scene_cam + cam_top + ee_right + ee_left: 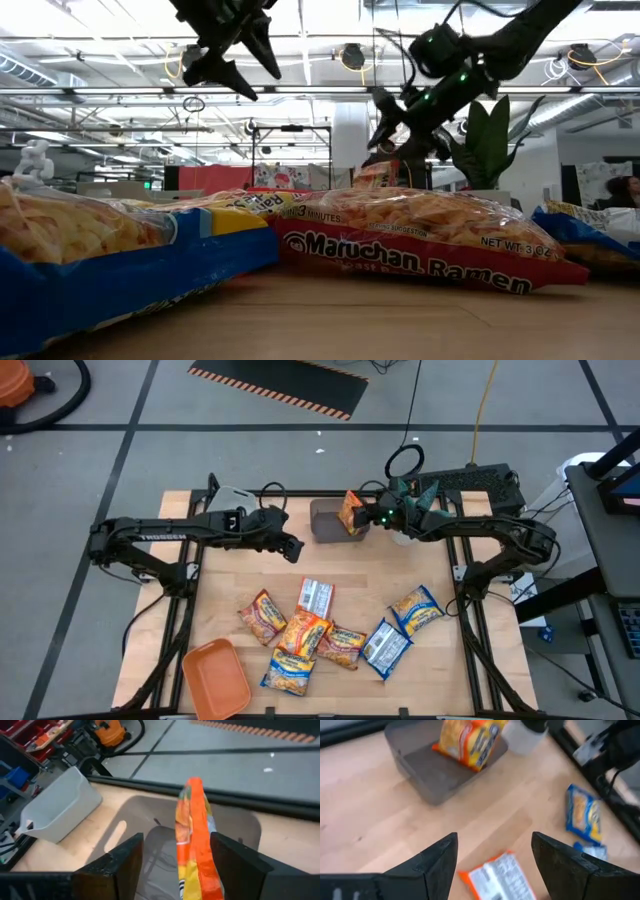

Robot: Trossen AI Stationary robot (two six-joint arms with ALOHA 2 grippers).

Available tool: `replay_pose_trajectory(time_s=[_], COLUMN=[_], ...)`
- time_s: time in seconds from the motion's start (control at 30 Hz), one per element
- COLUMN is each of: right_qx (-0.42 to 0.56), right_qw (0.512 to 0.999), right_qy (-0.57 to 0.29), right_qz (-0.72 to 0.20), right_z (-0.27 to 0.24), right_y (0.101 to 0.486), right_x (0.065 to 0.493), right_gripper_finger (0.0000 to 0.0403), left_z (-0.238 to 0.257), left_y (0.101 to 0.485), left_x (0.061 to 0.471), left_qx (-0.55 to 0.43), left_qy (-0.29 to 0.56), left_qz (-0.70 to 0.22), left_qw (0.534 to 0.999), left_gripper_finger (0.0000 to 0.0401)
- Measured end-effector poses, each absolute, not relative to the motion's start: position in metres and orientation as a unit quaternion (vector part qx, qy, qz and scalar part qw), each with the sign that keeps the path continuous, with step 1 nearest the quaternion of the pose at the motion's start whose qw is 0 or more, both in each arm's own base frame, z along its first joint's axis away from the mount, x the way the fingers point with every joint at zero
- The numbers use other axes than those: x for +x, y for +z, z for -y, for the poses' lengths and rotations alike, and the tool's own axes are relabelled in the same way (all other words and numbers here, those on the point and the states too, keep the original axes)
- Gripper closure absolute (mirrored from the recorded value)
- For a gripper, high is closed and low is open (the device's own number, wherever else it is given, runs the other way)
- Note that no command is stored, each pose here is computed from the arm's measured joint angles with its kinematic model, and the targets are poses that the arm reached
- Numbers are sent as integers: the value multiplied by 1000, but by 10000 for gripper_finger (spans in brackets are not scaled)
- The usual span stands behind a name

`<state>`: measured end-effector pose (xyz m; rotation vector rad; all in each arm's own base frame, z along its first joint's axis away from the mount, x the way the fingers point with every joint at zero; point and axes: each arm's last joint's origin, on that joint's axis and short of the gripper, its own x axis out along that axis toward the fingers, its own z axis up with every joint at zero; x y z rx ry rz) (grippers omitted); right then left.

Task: Sort Maruchan noodles
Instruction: Put the top orange noodle pack into the black bin, then put the bottom orange noodle pack into the black bin

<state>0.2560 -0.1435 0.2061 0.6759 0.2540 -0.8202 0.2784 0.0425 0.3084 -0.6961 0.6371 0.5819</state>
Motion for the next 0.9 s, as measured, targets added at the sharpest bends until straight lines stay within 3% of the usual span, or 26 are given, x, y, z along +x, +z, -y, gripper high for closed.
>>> replay_pose_trajectory(time_s=[0.33, 0.63, 0.9], right_qx=[282, 347, 404], right_qw=[876, 889, 879], right_qy=[-374, -287, -238], right_qz=[-114, -80, -85], right_z=[131, 108, 78], right_y=[241, 269, 273], right_x=[234, 220, 225], right_gripper_finger=[187, 188, 188], left_z=[-51, -52, -60], left_y=[303, 303, 301], left_x=[271, 271, 267], left_qx=[-312, -324, -288], left_qy=[261, 163, 140], left_qz=[-357, -387, -407], left_qw=[841, 848, 855], left_gripper_finger=[144, 144, 144])
